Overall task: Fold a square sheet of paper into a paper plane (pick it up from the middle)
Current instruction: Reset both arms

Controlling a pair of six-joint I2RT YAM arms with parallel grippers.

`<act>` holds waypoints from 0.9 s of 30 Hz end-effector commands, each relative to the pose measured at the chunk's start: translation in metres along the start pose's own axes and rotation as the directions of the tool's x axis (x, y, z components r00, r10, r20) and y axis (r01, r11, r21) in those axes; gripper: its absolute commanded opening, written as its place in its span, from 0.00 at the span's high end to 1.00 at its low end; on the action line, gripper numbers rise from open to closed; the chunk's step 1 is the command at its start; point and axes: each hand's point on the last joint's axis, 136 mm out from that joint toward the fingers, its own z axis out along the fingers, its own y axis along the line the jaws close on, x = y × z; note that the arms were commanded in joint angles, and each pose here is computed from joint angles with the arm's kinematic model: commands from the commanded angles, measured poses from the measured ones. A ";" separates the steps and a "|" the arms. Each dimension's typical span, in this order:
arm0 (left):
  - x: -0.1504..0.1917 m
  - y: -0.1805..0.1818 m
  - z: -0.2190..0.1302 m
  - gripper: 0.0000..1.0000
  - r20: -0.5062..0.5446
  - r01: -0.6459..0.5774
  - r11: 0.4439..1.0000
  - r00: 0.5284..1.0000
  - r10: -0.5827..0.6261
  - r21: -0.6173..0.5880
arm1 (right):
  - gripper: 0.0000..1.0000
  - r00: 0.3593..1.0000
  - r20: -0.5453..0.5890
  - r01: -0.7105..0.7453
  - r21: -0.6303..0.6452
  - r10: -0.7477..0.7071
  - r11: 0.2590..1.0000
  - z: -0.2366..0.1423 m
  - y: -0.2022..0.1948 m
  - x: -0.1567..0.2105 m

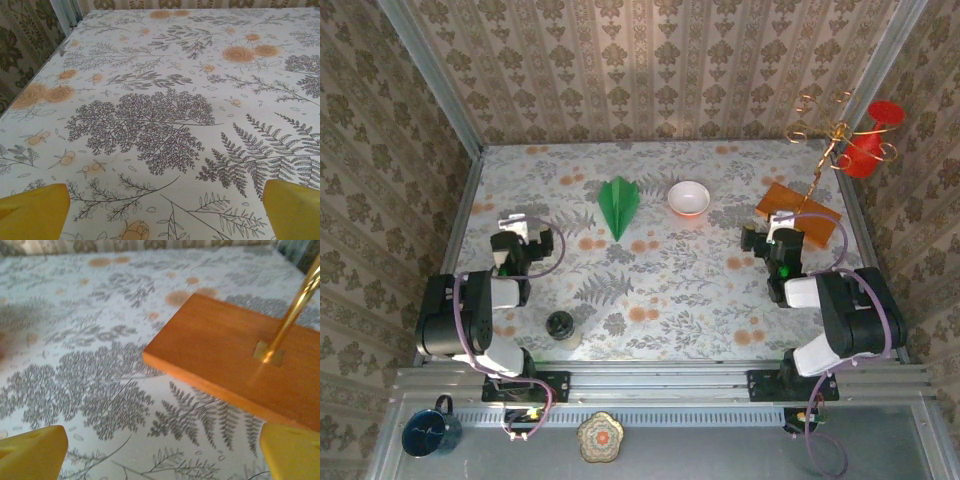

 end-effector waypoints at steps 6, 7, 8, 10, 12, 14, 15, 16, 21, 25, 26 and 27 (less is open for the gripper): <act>-0.018 -0.008 0.005 0.00 0.047 -0.073 0.997 0.996 0.074 -0.021 | 0.00 0.998 0.056 0.006 -0.036 -0.004 0.999 0.007 0.007 -0.026; -0.018 -0.008 0.005 0.00 0.045 -0.072 0.997 0.996 0.072 -0.019 | 0.00 0.999 0.054 0.006 -0.036 -0.004 0.999 0.007 0.007 -0.025; -0.018 -0.008 0.005 0.00 0.045 -0.074 0.997 0.996 0.075 -0.020 | 0.00 0.999 0.052 0.007 -0.037 -0.005 0.999 0.007 0.007 -0.024; -0.018 -0.008 0.005 0.00 0.048 -0.077 0.997 0.996 0.078 -0.023 | 0.00 0.999 0.054 0.006 -0.037 -0.004 0.999 0.007 0.007 -0.025; -0.018 -0.008 0.005 0.00 0.047 -0.076 0.997 0.996 0.077 -0.023 | 0.00 0.999 0.054 0.006 -0.037 -0.004 0.999 0.007 0.007 -0.025; -0.017 -0.008 0.005 0.00 0.046 -0.078 0.997 0.996 0.078 -0.022 | 0.00 0.999 0.052 0.007 -0.037 -0.005 0.999 0.007 0.007 -0.025; -0.018 -0.008 0.005 0.00 0.047 -0.077 0.997 0.996 0.078 -0.022 | 0.00 0.999 0.054 0.006 -0.038 -0.004 0.999 0.007 0.007 -0.025; -0.018 -0.008 0.005 0.00 0.048 -0.077 0.997 0.996 0.078 -0.022 | 0.00 0.999 0.053 0.006 -0.038 -0.004 0.999 0.007 0.007 -0.025; -0.018 -0.008 0.005 0.00 0.047 -0.078 0.997 0.996 0.079 -0.021 | 0.00 0.999 0.052 0.006 -0.037 -0.004 0.999 0.007 0.007 -0.025; -0.017 -0.008 0.006 0.00 0.041 -0.074 0.997 0.996 0.075 -0.017 | 0.00 0.999 0.053 0.006 -0.037 -0.004 0.999 0.007 0.007 -0.025; -0.017 -0.009 0.006 0.00 0.041 -0.074 0.997 0.996 0.075 -0.016 | 0.00 0.999 0.053 0.006 -0.036 -0.004 0.999 0.007 0.007 -0.025; -0.017 -0.009 0.006 0.00 0.041 -0.075 0.997 0.996 0.075 -0.015 | 0.00 0.999 0.053 0.006 -0.036 -0.004 0.999 0.007 0.007 -0.025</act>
